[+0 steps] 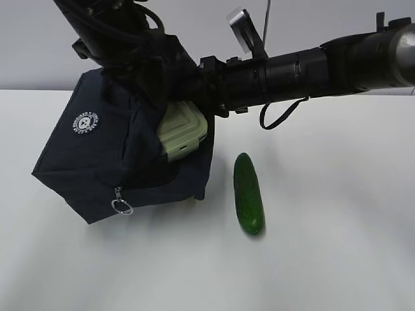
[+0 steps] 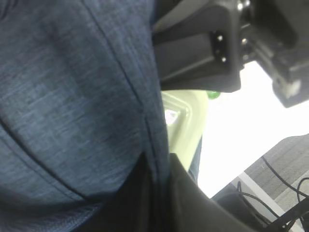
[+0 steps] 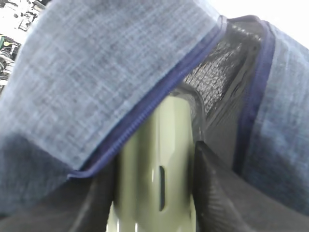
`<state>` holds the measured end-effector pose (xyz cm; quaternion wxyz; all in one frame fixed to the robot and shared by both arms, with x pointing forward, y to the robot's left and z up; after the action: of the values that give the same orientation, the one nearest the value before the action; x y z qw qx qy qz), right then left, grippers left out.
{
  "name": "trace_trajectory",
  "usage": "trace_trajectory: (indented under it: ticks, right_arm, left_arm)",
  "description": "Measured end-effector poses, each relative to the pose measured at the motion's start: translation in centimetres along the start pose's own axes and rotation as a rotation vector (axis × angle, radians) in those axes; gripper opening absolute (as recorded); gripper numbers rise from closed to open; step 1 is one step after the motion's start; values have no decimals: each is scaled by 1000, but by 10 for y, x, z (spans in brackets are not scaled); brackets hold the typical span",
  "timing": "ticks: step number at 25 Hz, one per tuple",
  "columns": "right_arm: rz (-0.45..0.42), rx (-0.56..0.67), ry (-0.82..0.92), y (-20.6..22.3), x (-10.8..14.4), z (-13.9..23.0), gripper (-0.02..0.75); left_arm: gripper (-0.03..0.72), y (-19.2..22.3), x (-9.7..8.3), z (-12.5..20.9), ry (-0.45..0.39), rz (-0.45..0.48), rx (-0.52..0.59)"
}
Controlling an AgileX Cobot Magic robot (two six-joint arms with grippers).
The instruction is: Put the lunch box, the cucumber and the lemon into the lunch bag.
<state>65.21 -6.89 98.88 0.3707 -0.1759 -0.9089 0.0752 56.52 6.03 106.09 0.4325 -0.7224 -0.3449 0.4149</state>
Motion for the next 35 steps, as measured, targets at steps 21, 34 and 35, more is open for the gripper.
trace_trajectory:
  ticks: [21,34,35]
  right_arm:
    - [37,107,19,18,-33,35,352]
    - [33,131,58,25,-48,49,352]
    - [33,131,58,25,-48,49,352]
  left_arm:
    - [8,21,0,-7,10,34,9]
    - [7,22,20,-8,-12,21,8]
    - [7,24,20,-6,-15,23,17]
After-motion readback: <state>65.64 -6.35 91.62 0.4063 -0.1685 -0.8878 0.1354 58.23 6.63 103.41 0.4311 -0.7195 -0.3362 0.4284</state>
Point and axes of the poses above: a point on each arm's last joint axis where the gripper is mounted, y pointing out along that axis toward the gripper, x along the wrist's bending axis when the last joint is at zero, z = x × y, the point moved 4 cm from there along y, pointing out along that axis toward the gripper, and after that the axes turned 9 degrees about -y, right-handed, at the moved point
